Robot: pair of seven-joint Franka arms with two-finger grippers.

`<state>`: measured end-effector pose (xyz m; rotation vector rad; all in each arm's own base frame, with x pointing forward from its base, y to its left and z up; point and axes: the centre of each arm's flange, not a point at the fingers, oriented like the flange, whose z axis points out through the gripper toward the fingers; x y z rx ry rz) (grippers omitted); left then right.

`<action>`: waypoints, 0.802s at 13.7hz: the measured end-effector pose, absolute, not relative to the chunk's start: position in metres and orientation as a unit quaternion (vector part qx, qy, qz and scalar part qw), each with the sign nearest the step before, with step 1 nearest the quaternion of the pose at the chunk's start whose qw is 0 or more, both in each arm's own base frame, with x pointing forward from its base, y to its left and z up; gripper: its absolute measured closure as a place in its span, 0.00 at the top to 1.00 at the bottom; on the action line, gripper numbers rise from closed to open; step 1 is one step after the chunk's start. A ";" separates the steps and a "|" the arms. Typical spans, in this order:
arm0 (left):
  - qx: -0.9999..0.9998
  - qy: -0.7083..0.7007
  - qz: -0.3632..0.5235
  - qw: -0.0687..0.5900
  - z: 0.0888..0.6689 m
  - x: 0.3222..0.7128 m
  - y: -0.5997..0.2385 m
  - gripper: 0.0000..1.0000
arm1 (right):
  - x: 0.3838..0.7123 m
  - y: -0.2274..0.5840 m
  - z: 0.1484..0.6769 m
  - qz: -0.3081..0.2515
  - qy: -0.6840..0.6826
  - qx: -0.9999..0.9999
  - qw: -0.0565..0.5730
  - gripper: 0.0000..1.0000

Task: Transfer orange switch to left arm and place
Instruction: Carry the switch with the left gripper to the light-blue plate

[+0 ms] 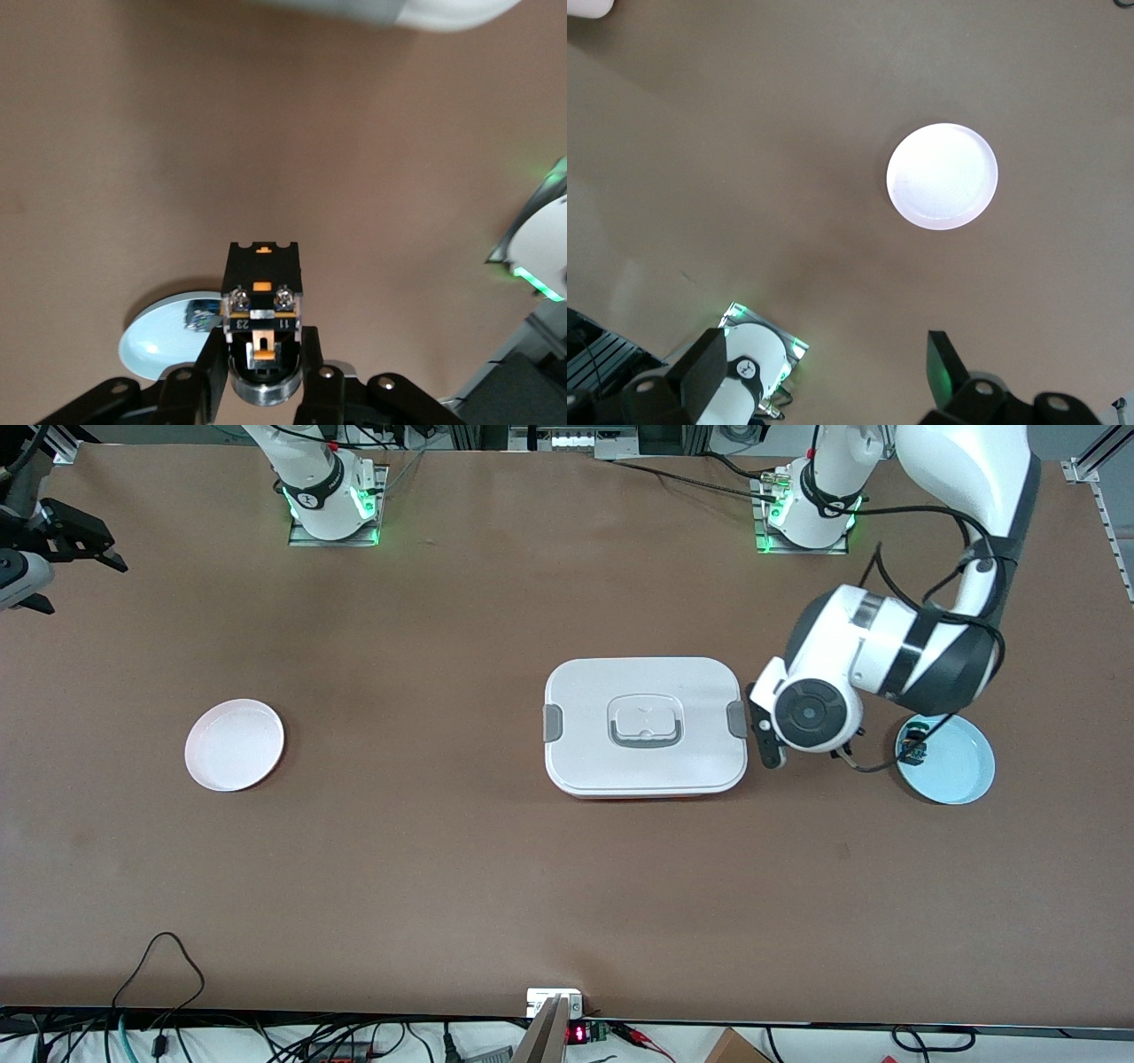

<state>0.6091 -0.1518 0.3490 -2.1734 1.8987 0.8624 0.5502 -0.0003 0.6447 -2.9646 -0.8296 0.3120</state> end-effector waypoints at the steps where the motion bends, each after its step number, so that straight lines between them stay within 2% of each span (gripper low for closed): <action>1: -0.711 0.639 0.287 0.065 0.343 0.614 -0.130 0.37 | 0.551 0.005 0.639 0.094 -0.258 -0.961 0.017 1.00; 7: -0.681 0.646 0.339 0.064 0.290 0.609 -0.032 0.37 | 0.536 0.045 0.629 0.091 -0.212 -0.973 -0.015 1.00; 11: -0.673 0.666 0.313 0.070 0.272 0.619 0.036 0.37 | 0.537 0.041 0.632 0.083 -0.208 -0.974 -0.017 1.00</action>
